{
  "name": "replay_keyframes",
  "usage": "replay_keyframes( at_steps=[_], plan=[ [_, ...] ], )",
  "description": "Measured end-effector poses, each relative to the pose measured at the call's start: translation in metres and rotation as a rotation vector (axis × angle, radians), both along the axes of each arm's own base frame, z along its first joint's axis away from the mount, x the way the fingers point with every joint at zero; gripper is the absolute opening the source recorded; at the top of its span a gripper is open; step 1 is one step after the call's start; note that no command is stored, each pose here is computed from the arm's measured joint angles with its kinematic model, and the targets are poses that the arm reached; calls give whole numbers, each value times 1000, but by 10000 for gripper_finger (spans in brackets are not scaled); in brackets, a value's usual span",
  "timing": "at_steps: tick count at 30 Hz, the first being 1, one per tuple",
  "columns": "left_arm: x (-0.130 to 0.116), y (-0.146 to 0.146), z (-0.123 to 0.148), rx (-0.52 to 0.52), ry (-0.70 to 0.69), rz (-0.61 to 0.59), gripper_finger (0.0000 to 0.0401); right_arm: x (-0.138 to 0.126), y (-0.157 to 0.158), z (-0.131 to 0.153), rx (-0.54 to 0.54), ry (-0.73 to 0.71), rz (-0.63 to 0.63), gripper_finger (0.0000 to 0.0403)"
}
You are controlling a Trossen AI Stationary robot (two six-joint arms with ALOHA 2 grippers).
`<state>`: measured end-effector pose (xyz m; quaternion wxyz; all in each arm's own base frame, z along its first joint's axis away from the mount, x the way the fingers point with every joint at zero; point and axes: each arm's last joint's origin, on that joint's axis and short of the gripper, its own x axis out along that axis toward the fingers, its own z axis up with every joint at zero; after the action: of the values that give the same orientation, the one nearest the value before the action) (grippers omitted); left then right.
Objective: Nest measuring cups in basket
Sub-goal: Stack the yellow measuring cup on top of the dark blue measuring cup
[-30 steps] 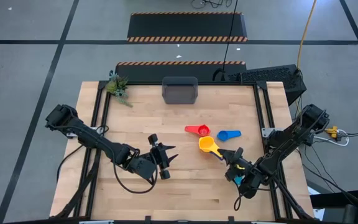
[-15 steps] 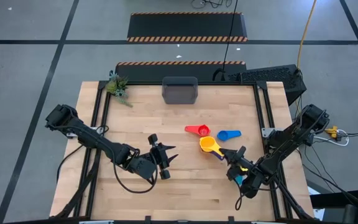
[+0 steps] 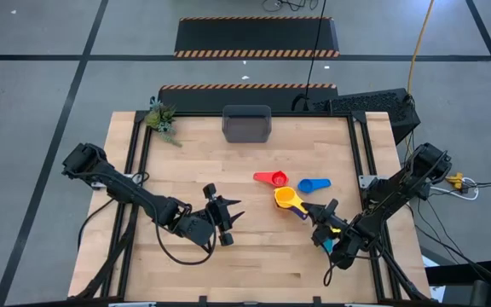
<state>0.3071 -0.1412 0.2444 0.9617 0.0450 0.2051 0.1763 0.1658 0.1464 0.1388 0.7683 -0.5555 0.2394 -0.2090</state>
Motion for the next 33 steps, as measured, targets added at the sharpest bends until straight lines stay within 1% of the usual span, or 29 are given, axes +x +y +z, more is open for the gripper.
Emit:
replay_keyframes(
  at_steps=[5, 10, 17, 26, 33],
  plan=[
    [0, 0, 0, 0, 0, 0, 159, 0, 0, 0, 6, -3, 1, 0],
    [0, 0, 0, -2, -4, 0, 159, 1, 1, -1, 10, 49, 33, 0],
    [0, 0, 1, -2, -6, -1, 159, 2, -1, -2, 9, 70, 35, 2],
    [0, 0, 1, -1, -6, -1, 159, 8, -7, -2, 10, 78, 4, 47],
    [0, 0, 1, 2, -4, -3, 159, 6, -5, -2, -12, 123, 37, 86]
  ],
)
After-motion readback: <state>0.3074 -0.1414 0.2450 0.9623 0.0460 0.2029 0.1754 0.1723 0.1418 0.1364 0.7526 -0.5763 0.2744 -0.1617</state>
